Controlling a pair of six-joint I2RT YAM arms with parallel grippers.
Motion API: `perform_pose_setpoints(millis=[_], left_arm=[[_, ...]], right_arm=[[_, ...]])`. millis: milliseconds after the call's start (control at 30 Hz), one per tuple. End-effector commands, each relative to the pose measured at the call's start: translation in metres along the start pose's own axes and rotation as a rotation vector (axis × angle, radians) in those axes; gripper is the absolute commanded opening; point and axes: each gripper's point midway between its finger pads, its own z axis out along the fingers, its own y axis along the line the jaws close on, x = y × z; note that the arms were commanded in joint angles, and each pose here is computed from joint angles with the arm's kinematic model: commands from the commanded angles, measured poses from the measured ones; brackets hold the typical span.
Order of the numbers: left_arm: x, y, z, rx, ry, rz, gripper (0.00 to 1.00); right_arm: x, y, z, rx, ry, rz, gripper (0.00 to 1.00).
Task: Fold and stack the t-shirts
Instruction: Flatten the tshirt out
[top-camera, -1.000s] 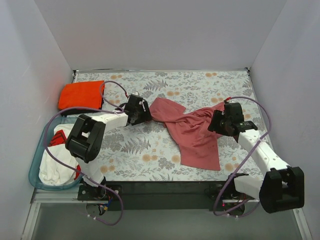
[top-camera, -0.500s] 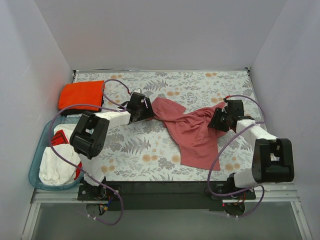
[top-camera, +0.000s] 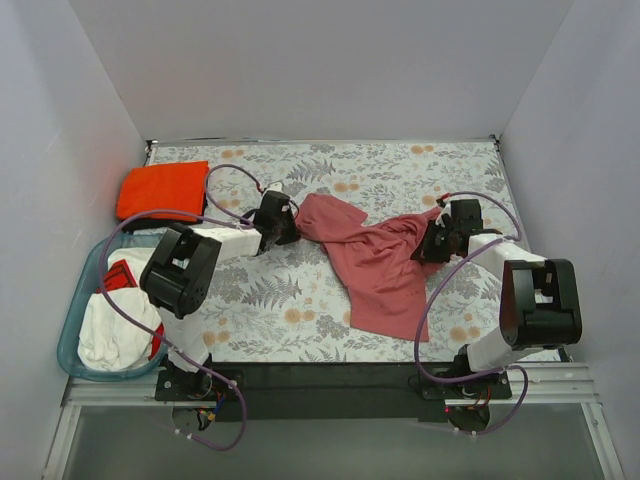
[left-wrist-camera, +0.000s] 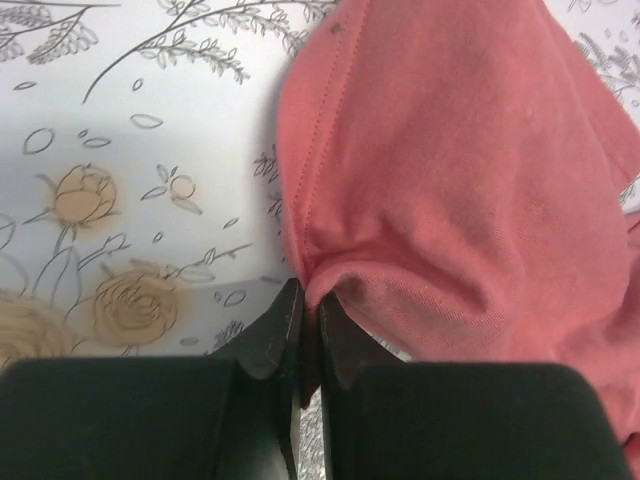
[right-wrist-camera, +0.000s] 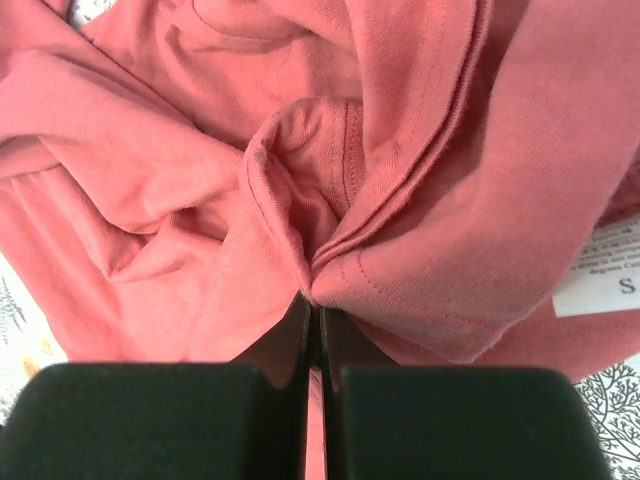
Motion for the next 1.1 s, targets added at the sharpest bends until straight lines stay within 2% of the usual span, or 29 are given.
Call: perform_pose_setpoints(millis=[0, 67, 200, 233, 333, 367, 467, 600, 700, 800, 933, 1067], left_arm=[[-0.041, -0.002, -0.044, -0.061, -0.109, 0.042, 0.0], [-0.065, 0.016, -0.075, -0.191, -0.173, 0.064, 0.0], [-0.13, 0.03, -0.167, -0.376, -0.318, 0.101, 0.0], [-0.151, 0.029, -0.204, -0.405, -0.378, 0.113, 0.0], [-0.168, 0.026, -0.249, -0.392, -0.448, 0.116, 0.0], [-0.177, 0.019, -0.273, -0.347, -0.496, 0.099, 0.0], [-0.187, 0.012, -0.31, -0.288, -0.567, 0.063, 0.0], [-0.195, 0.014, -0.324, -0.305, -0.614, 0.056, 0.0], [-0.194, 0.02, -0.324, -0.359, -0.572, 0.042, 0.0], [-0.212, 0.017, -0.365, -0.347, -0.663, -0.014, 0.0], [-0.229, 0.007, -0.421, -0.247, -0.805, -0.047, 0.0], [-0.228, 0.01, -0.394, -0.295, -0.772, 0.02, 0.0]], right_arm=[[-0.036, 0.008, -0.017, 0.015, -0.115, -0.023, 0.01], [-0.047, 0.002, -0.036, 0.077, -0.179, -0.005, 0.01], [-0.069, -0.018, -0.077, 0.231, -0.32, 0.039, 0.01], [-0.073, -0.014, -0.089, 0.23, -0.36, 0.036, 0.01], [-0.08, -0.016, -0.111, 0.275, -0.431, 0.034, 0.01], [-0.079, -0.016, -0.114, 0.278, -0.435, 0.034, 0.01], [-0.088, -0.011, -0.136, 0.294, -0.505, 0.009, 0.01], [-0.098, -0.009, -0.159, 0.329, -0.554, -0.023, 0.01], [-0.113, -0.008, -0.179, 0.347, -0.597, -0.032, 0.01], [-0.126, 0.01, -0.209, 0.326, -0.65, -0.088, 0.01], [-0.14, 0.029, -0.243, 0.302, -0.722, -0.11, 0.01], [-0.149, 0.036, -0.239, 0.271, -0.698, -0.099, 0.01]])
